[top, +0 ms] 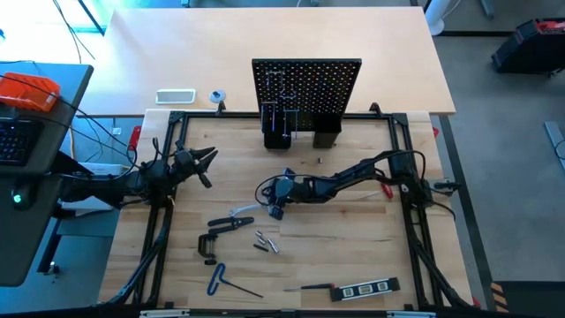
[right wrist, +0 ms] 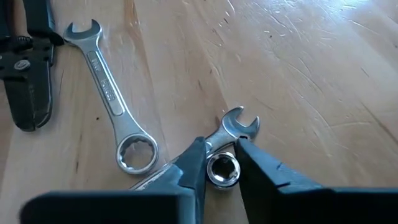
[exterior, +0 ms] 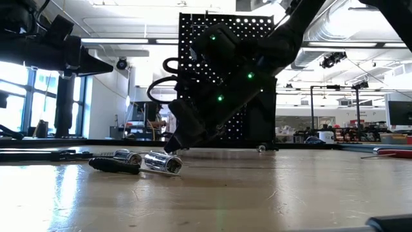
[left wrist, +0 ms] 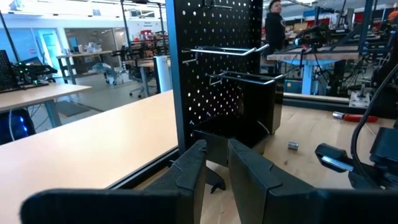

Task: Hang tools onto peg board
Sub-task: Put the socket into the left bin on the pegboard

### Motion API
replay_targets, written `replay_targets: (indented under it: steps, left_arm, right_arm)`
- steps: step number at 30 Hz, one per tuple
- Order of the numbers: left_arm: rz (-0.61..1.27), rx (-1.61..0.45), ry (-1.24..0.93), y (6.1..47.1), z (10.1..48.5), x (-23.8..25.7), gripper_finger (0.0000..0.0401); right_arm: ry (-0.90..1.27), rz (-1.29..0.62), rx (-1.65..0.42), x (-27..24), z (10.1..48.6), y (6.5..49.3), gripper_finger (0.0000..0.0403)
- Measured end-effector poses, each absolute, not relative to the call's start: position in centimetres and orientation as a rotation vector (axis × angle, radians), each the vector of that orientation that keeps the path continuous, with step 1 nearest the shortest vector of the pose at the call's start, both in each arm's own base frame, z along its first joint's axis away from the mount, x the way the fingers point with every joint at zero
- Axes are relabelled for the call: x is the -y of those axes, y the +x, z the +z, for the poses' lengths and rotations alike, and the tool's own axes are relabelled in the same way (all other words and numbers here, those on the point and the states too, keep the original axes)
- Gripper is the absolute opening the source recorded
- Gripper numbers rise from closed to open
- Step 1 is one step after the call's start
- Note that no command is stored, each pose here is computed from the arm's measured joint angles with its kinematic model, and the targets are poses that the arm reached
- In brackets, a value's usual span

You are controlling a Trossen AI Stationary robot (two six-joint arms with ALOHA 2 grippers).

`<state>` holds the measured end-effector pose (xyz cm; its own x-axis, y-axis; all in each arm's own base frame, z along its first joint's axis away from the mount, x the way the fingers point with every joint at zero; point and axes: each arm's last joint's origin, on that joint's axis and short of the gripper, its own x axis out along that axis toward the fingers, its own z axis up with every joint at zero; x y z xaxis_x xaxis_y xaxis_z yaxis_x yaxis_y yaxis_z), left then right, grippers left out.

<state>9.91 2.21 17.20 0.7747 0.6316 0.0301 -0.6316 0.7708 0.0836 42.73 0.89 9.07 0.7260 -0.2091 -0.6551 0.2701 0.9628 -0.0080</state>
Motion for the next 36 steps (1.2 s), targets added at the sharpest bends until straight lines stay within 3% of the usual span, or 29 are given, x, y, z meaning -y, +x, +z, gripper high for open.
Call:
replay_targets:
  steps: [11,22,36]
  left_arm:
    - [0.684,-0.007,0.093,9.9,17.1,-2.2,0.006]
    - [0.683,-0.008,0.093,9.9,17.1,-2.2,0.006]
    - [0.682,0.001,0.07,9.9,17.1,-2.2,0.006]
  right_arm:
    - [0.038,-0.259,-0.732,-1.1,9.8,42.4,0.0054]
    - [-0.227,-0.43,-0.644,0.3,15.9,41.6,0.0053]
    - [-0.346,-0.672,-0.479,7.0,19.3,41.6,0.0053]
